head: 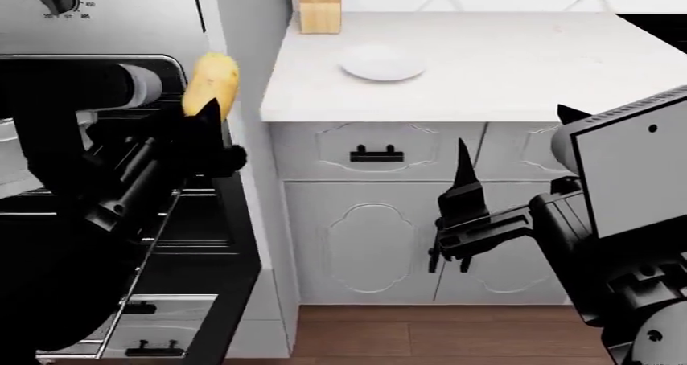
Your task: Place the potato on the top rack of the oven.
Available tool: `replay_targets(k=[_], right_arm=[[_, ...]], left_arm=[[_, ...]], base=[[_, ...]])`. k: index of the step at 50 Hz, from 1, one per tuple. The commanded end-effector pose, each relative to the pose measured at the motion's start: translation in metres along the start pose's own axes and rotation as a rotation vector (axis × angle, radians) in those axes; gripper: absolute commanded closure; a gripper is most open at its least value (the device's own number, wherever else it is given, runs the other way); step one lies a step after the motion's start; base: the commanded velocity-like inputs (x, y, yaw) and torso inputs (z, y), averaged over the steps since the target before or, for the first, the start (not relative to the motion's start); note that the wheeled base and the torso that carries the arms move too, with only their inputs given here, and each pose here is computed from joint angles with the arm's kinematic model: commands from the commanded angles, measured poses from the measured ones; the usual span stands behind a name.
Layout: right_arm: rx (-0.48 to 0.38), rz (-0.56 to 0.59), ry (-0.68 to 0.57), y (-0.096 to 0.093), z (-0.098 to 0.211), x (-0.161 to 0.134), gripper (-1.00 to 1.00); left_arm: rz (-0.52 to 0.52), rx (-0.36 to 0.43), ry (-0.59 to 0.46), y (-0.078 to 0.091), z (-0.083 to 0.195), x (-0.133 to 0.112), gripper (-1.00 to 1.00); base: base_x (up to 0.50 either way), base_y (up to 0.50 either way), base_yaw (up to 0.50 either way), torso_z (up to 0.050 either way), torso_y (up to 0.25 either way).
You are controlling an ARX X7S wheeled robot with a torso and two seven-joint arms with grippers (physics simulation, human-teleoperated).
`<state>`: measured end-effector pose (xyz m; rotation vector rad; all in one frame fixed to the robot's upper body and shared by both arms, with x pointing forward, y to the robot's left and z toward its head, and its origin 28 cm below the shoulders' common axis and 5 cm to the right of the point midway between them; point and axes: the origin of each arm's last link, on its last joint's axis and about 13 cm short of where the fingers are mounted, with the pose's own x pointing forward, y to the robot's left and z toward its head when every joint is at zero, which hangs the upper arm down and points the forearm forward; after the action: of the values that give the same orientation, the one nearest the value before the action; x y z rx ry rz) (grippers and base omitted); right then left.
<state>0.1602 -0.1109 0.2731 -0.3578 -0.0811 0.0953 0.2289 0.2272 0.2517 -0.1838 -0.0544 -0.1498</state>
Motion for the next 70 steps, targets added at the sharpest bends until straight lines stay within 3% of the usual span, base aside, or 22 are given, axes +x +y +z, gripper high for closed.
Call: replay_targets(k=[1, 70], right_arm=[[0.003, -0.001, 0.001, 0.0009, -0.0006, 0.0012, -1.00], [0.045, -0.014, -0.004, -0.0003, -0.0083, 0.0022, -1.00]], left_arm=[[0.010, -0.005, 0.003, 0.0028, -0.0023, 0.0028, 1.00], [0.025, 0.008, 0.027, 0.0050, -0.0113, 0.0053, 1.00]], base=[[0.00, 0.50, 0.00, 0.000, 0.000], [0.00, 0.48, 0.00, 0.000, 0.000]])
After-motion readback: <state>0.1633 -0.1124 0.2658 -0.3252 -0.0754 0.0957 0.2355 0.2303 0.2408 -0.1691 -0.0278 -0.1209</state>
